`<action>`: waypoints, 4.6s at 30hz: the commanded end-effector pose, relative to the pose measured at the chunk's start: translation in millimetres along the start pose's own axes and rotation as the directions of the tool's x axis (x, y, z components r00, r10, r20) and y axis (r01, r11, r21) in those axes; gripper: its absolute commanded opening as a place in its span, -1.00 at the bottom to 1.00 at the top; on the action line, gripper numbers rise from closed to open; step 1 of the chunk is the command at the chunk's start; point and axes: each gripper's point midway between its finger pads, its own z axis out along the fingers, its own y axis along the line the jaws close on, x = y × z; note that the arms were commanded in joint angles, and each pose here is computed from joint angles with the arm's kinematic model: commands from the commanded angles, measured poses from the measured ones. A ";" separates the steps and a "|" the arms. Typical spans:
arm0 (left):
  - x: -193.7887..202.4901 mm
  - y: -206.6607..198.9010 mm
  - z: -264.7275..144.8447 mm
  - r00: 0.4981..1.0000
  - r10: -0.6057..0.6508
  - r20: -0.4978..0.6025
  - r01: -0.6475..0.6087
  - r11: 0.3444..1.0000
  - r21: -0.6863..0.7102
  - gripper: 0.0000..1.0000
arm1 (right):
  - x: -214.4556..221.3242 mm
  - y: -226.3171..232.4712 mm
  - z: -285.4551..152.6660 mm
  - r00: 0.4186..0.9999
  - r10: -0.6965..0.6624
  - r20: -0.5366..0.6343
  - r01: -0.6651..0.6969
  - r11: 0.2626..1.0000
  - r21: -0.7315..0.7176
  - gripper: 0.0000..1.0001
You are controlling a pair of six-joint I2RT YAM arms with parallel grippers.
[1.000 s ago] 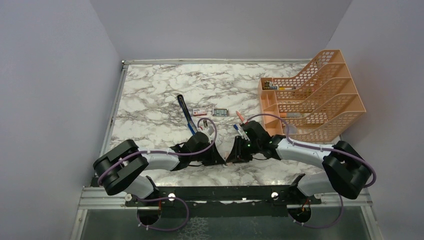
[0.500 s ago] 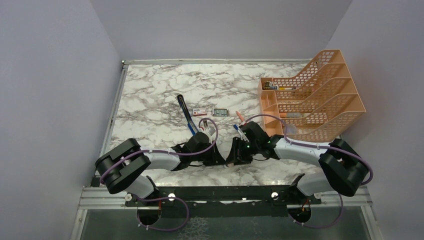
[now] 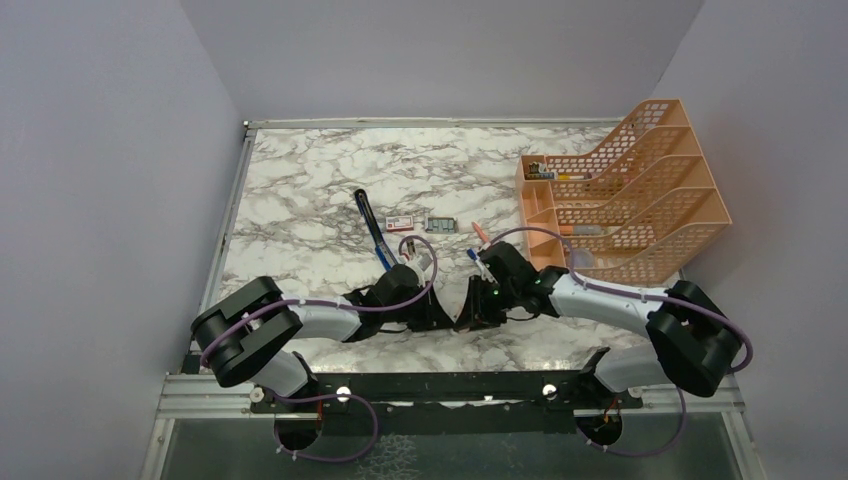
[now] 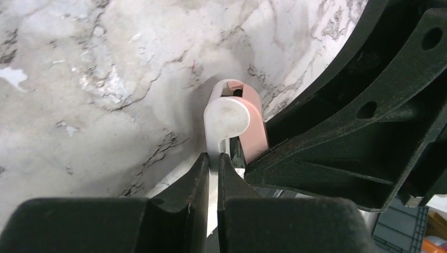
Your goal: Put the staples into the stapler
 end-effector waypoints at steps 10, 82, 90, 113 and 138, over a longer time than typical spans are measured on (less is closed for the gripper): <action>11.8 54.9 -6.4 0.974 0.215 -0.075 -0.225 0.955 -0.194 -0.87 | -38.3 8.3 -34.5 0.987 -0.137 0.088 0.119 0.976 0.180 -0.45; -43.1 -29.0 9.5 0.769 0.638 -0.028 -0.633 0.757 -0.162 0.57 | -103.6 -48.6 -98.9 0.843 0.099 0.529 -0.224 0.958 0.179 0.19; -41.9 -24.6 30.3 0.751 0.651 -0.106 -0.658 0.727 -0.198 0.40 | -98.5 -54.7 -95.7 0.855 0.116 0.505 -0.225 0.961 0.160 0.19; -47.1 28.2 24.3 0.856 0.508 -0.097 -0.468 0.679 -0.566 -0.54 | -92.7 -62.9 -91.9 0.865 0.127 0.485 -0.219 0.966 0.139 0.19; -51.3 133.7 -116.0 0.953 0.179 0.246 0.097 0.588 -0.803 -0.54 | -92.7 -59.3 -84.2 0.886 0.106 0.451 -0.182 0.975 0.130 0.18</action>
